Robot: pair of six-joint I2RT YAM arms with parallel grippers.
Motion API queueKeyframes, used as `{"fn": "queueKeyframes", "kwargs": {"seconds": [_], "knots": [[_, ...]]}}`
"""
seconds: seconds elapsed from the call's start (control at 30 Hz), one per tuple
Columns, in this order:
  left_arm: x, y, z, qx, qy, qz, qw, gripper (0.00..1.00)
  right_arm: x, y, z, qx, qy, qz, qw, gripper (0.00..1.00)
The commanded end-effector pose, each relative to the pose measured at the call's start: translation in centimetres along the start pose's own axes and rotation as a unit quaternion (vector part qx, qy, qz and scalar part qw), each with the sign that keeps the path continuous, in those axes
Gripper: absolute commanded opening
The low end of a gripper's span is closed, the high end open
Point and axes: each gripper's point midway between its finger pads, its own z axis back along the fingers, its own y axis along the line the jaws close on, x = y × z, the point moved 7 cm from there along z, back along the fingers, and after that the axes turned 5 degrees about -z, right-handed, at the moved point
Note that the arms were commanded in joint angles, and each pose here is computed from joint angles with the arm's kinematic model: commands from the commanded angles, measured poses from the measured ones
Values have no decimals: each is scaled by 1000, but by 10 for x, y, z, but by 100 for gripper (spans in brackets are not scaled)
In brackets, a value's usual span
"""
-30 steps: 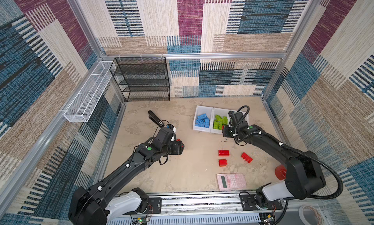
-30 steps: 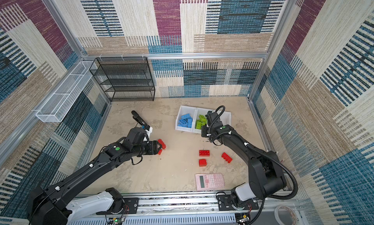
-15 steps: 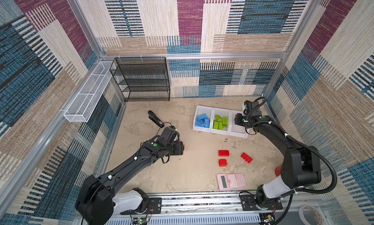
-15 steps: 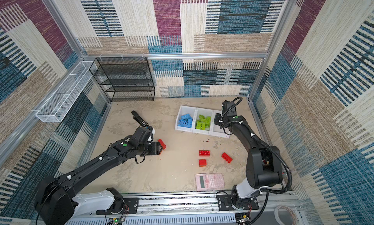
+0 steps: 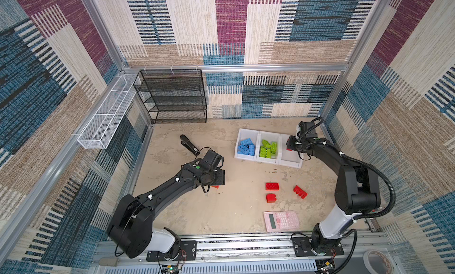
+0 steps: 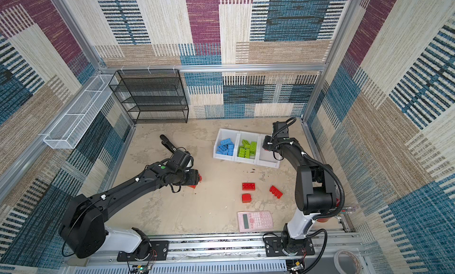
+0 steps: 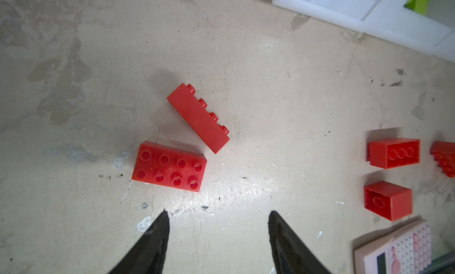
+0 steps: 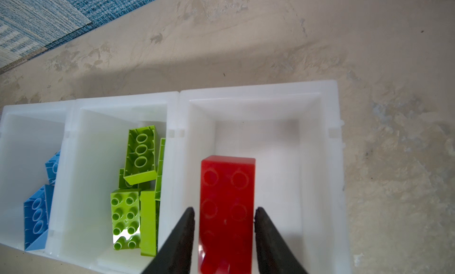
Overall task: Sort the legos into containers by color
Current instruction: 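Carry the red brick to the empty compartment and open the right gripper, then grasp a red brick near the stapler with the left gripper and lift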
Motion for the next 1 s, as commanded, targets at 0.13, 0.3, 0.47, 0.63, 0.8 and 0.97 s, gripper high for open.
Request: {"fn": "queueKeyframes", "kwargs": {"seconds": [0.13,0.3,0.47,0.63,0.8,0.97], "knots": [[10,1,-17,31,13,19,999,65,5,5,8,25,-33,0,999,61],[16,0,-35,52,32,21,998,65,-7,11,19,80,-45,-5,996,62],[23,-3,-48,62,39,26,997,62,-21,20,49,140,-93,-11,986,62],[28,-3,-62,82,53,18,995,58,-33,30,74,186,-113,7,976,62],[30,-2,-70,95,56,14,994,48,-38,35,83,198,-115,16,973,62],[34,-2,-76,109,63,9,992,37,-37,39,85,214,-116,17,970,61]]}}
